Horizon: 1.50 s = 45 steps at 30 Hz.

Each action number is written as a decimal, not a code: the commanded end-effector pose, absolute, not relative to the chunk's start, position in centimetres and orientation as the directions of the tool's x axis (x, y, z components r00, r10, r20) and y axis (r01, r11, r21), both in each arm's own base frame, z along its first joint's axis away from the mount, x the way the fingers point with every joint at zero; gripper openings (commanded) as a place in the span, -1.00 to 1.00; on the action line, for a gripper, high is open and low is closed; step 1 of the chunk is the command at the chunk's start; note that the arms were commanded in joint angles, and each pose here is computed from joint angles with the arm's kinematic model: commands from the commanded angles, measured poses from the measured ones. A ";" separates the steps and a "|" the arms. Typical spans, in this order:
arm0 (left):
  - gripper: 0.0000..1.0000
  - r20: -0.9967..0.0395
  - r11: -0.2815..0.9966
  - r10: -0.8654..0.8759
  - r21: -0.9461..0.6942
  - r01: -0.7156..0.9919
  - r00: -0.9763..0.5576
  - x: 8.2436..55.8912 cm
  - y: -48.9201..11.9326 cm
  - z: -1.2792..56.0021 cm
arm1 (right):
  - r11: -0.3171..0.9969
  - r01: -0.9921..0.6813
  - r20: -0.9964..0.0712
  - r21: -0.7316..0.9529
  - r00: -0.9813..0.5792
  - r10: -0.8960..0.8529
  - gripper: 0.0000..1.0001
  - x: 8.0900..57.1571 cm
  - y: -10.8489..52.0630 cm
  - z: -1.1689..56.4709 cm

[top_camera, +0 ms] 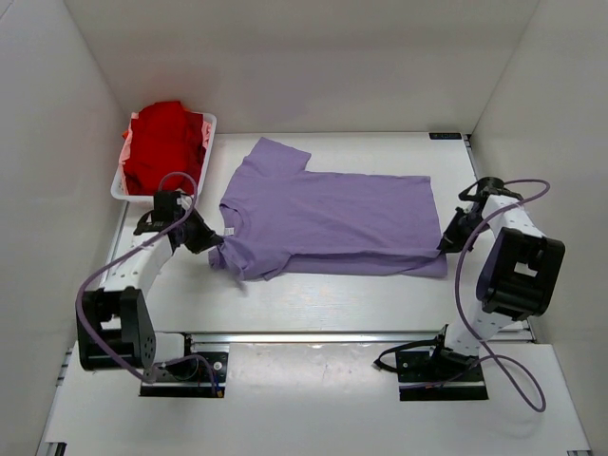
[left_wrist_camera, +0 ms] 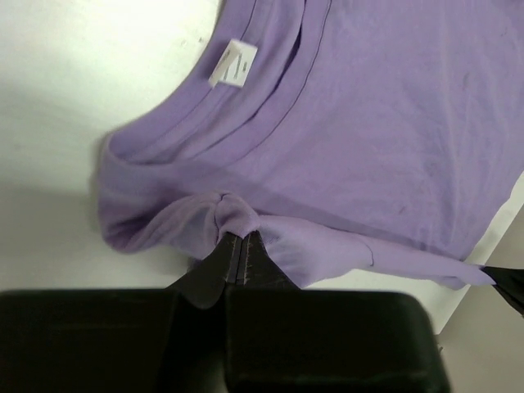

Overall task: Fold and stack the t-shirts
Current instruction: Flatten out the tshirt

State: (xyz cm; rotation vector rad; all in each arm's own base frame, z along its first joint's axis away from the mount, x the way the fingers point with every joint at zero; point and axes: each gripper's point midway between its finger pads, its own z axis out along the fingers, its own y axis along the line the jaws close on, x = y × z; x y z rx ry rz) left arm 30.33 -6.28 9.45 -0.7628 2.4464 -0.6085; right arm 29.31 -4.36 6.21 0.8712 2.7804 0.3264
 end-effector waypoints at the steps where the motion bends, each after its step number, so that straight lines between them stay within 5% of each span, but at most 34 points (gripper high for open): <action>1: -1.00 -0.367 0.753 -0.593 -0.568 -0.332 -0.717 32.8 -6.4 10.4 | 0.816 0.508 -0.180 0.277 -0.806 0.563 -1.00 31.3 -5.2 6.5; 23: -1.00 -0.359 0.755 -0.585 -0.568 -0.327 -0.727 39.8 -6.4 9.4 | 0.760 0.573 -0.105 0.306 -0.773 0.625 -0.99 32.4 -5.6 4.9; 30: -0.39 -0.341 0.747 -0.578 -0.586 -0.313 -0.741 41.3 -7.0 9.0 | 0.763 0.573 -0.140 0.298 -0.765 0.629 -0.31 33.6 -5.9 5.6; 35: -0.18 -0.337 0.759 -0.570 -0.566 -0.322 -0.750 40.3 -6.5 8.8 | 0.808 0.547 -0.208 0.216 -0.783 0.586 -0.19 33.3 -6.5 6.4; 45: -0.12 -0.286 0.798 -0.528 -0.488 -0.353 -0.800 32.0 -6.8 5.0 | 0.857 0.500 -0.223 0.122 -0.828 0.515 -0.15 29.6 -6.0 5.5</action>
